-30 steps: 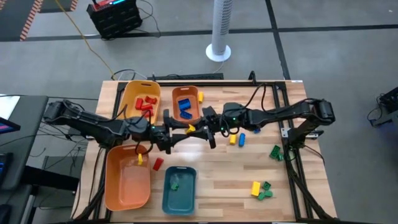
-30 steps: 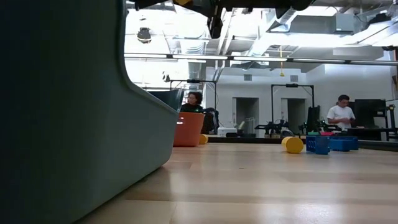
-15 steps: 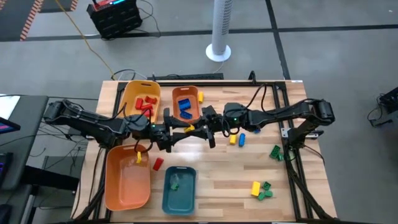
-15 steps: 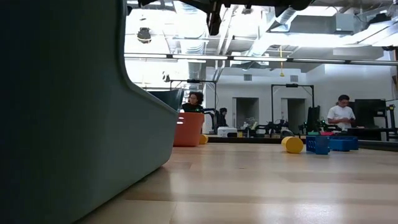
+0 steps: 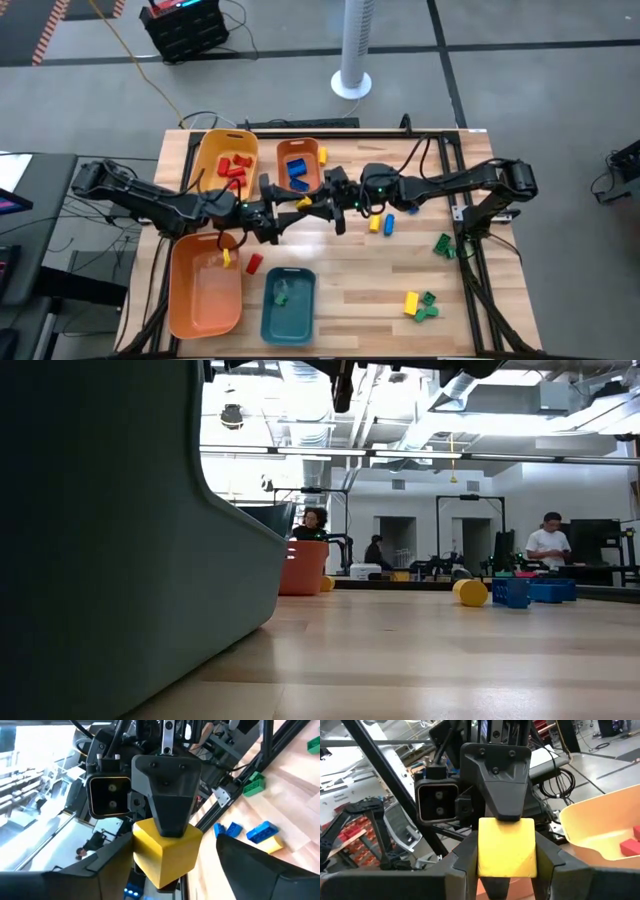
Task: Sort blocks
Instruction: Put the yellow wooden block into the bottom orange bin
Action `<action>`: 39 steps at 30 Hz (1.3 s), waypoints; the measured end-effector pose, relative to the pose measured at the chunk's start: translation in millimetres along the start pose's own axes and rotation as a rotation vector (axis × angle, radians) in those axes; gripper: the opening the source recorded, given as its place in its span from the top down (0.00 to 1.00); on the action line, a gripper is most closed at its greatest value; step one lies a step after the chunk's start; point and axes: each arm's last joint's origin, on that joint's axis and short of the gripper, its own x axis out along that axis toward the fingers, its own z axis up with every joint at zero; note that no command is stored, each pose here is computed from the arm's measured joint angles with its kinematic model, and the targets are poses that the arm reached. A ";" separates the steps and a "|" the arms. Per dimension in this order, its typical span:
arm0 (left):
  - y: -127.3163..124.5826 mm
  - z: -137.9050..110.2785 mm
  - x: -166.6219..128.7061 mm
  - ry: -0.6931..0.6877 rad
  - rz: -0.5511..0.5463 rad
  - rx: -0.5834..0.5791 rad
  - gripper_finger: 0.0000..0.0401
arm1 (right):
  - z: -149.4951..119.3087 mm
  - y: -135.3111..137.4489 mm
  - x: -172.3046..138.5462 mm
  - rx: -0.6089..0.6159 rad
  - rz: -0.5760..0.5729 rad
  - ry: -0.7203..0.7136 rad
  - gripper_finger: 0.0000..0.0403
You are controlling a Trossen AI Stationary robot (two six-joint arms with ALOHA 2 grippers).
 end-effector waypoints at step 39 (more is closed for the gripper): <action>-21.2 7.0 20.4 0.060 0.148 0.101 0.59 | 3.6 0.4 -4.5 -0.053 0.015 0.035 0.34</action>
